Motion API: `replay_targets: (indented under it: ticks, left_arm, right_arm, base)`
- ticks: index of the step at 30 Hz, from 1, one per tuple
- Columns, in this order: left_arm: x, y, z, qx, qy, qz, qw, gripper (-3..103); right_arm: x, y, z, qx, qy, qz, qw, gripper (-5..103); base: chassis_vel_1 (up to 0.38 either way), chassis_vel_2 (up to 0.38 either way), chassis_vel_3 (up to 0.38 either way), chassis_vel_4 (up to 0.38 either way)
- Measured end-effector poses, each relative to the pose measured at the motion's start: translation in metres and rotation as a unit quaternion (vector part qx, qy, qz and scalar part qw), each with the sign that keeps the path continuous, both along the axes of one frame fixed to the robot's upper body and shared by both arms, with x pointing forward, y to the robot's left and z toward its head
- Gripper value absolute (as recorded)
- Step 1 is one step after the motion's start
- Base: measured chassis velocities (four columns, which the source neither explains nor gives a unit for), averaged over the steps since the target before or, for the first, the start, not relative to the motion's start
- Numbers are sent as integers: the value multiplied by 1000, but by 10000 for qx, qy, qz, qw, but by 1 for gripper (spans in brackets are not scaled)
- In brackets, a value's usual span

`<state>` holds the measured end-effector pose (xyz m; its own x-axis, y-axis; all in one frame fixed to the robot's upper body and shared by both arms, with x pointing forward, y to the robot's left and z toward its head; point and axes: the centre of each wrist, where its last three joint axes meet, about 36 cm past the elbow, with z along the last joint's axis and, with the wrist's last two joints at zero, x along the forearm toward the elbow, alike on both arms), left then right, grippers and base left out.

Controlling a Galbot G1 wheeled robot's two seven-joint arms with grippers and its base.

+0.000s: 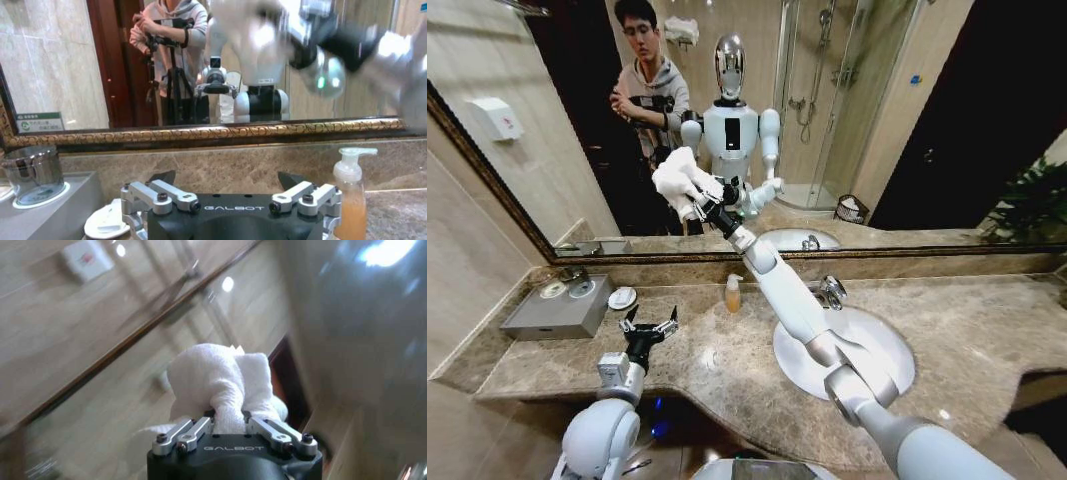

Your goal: Pick up the towel from the sink counter and wipe the mirror surface.

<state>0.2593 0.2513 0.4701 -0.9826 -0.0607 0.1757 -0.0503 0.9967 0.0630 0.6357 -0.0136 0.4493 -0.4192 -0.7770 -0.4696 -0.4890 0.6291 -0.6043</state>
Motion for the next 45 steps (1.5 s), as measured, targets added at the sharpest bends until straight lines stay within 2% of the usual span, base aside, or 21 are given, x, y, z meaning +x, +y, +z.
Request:
replay_targets:
  ticks: [2,3,5,9,12,15,16,18,21,24,26,27,30,33,36,39,40,43,45]
  left_arm:
    - [0,0,0,0,0,0,10000,100]
    - [0,0,0,0,0,0,10000,100]
    - [0,0,0,0,0,0,10000,100]
    - [0,0,0,-1,-1,0,10000,100]
    - [0,0,0,0,-1,0,10000,100]
    - [0,0,0,0,0,0,10000,100]
    - [0,0,0,0,0,0,10000,100]
    - [0,0,0,0,0,0,10000,100]
    - [0,0,0,0,-1,0,10000,100]
    - [0,0,0,0,-1,0,10000,100]
    - [0,0,0,0,0,0,10000,100]
    - [0,0,0,0,0,0,10000,100]
    - [0,0,0,0,-1,0,10000,100]
    - [0,0,0,0,-1,0,10000,100]
    - [0,0,0,0,-1,0,10000,100]
    - [0,0,0,0,-1,0,10000,100]
    - [0,0,0,0,-1,0,10000,100]
    - [0,0,0,0,0,0,10000,100]
    - [0,0,0,0,0,0,10000,100]
  right_arm:
    - [-9,-4,-38,-146,315,-25,9994,14]
    - [-9,-4,-38,-146,315,-25,9994,14]
    - [-17,-9,-68,-265,574,-59,9980,14]
    - [-16,-14,-75,-300,639,-110,9974,14]
    - [-8,-13,-53,-192,442,-129,9988,14]
    - [4,-8,15,264,-122,-162,9994,14]
    - [4,-8,15,264,-122,-162,9994,14]
    - [7,-6,47,487,-384,-151,9980,14]
    - [8,-5,58,581,-476,-137,9971,14]
    - [4,-4,41,489,-332,-112,9982,14]
    - [-5,-3,-4,225,49,-92,9997,14]
    - [-5,-3,-4,225,49,-92,9997,14]
    - [-16,-10,-59,-54,500,-119,9987,14]
    - [-19,-12,-73,-103,627,-141,9979,14]
    - [-15,-14,-66,-45,576,-168,9982,14]
    - [3,-15,-13,358,122,-210,9991,14]
    - [3,-15,-13,358,122,-210,9991,14]
    - [12,-16,29,742,-194,-260,9967,14]
    - [12,-15,35,822,-219,-269,9960,14]
  base:
    - [0,0,0,0]
    - [0,0,0,0]
    - [0,0,0,0]
    - [0,0,0,0]
    - [0,0,0,0]
    - [0,0,0,0]
    - [0,0,0,0]
    - [0,0,0,0]
    - [0,0,0,0]
    - [0,0,0,0]
    - [0,0,0,0]
    - [0,0,0,0]
    - [0,0,0,0]
    - [0,0,0,0]
    - [0,0,0,0]
    - [0,0,0,0]
    - [0,0,0,0]
    - [0,0,0,0]
    - [0,0,0,0]
